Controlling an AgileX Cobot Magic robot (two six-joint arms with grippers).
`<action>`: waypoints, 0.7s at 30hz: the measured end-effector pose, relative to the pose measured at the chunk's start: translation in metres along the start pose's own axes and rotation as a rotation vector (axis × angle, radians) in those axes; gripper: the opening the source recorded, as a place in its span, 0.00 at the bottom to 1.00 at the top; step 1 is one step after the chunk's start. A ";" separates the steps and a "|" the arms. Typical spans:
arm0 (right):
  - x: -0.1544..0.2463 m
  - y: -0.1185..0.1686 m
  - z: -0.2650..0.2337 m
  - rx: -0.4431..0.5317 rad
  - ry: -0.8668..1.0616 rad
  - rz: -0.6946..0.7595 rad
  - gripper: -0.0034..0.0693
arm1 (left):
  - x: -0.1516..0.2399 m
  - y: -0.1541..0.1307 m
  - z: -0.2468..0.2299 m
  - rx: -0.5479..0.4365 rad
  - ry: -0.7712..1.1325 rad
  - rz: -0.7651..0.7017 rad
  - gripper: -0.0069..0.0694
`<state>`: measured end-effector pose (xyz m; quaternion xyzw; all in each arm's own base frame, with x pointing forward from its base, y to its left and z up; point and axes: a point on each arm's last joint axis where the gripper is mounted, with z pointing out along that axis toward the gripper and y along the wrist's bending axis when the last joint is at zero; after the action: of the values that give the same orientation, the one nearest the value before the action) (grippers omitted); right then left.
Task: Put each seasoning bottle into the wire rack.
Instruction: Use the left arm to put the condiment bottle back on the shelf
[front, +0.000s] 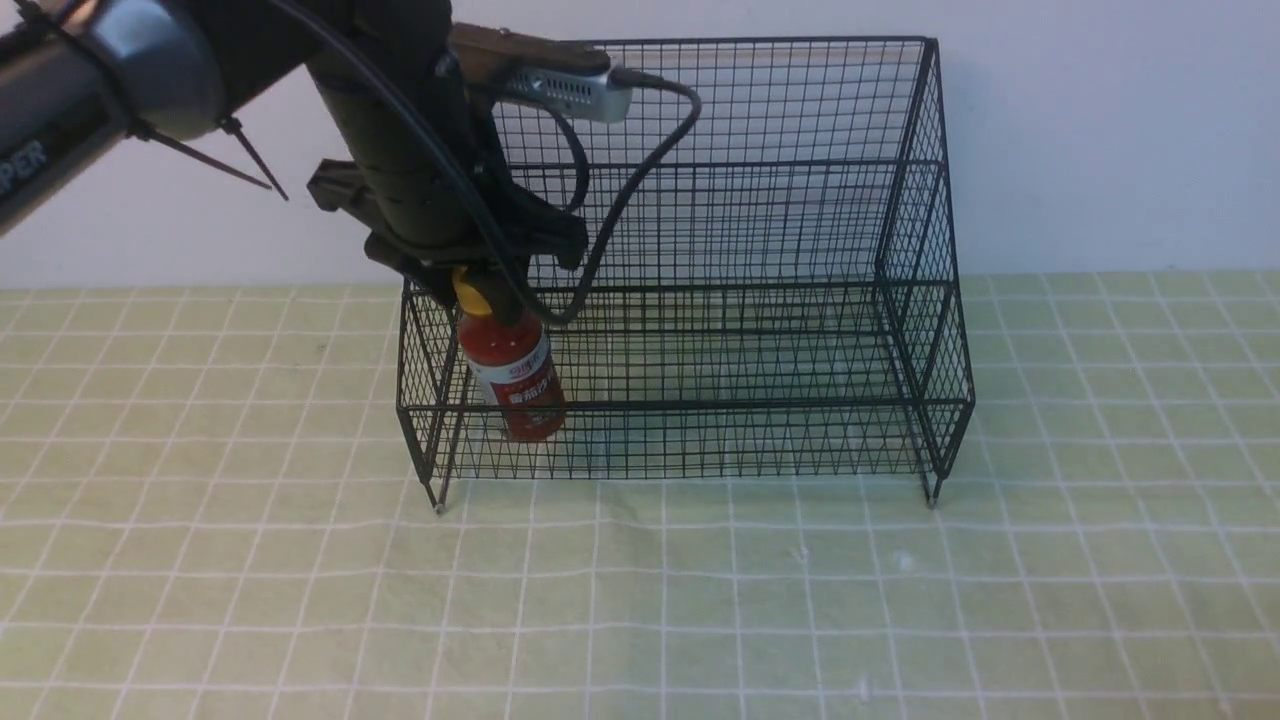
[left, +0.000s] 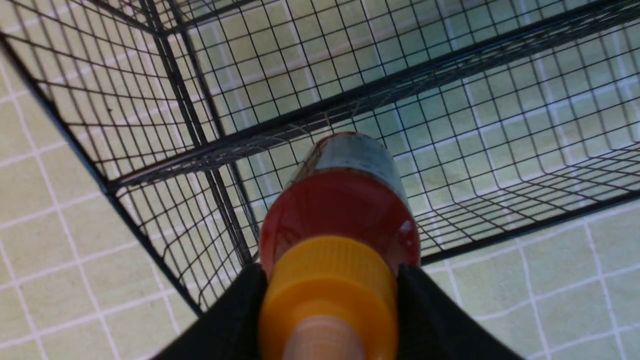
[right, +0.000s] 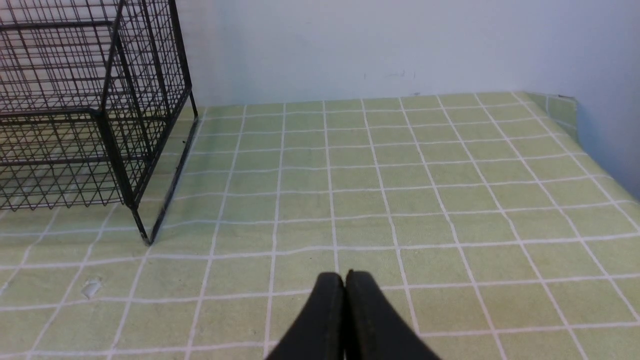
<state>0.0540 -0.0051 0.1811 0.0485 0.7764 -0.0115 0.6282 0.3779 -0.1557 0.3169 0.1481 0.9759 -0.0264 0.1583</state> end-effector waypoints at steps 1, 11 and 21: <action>0.000 0.000 0.000 0.000 0.000 0.000 0.03 | -0.001 0.000 0.004 0.000 0.004 0.000 0.47; 0.000 0.000 0.000 0.000 0.000 0.000 0.03 | -0.005 -0.001 0.023 -0.002 0.026 0.005 0.55; 0.000 0.000 0.000 0.000 0.000 0.000 0.03 | -0.003 0.000 -0.005 0.004 -0.039 0.011 0.68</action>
<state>0.0540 -0.0051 0.1811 0.0485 0.7764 -0.0115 0.6282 0.3796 -0.1564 0.3223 0.1530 0.9717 -0.0302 0.1773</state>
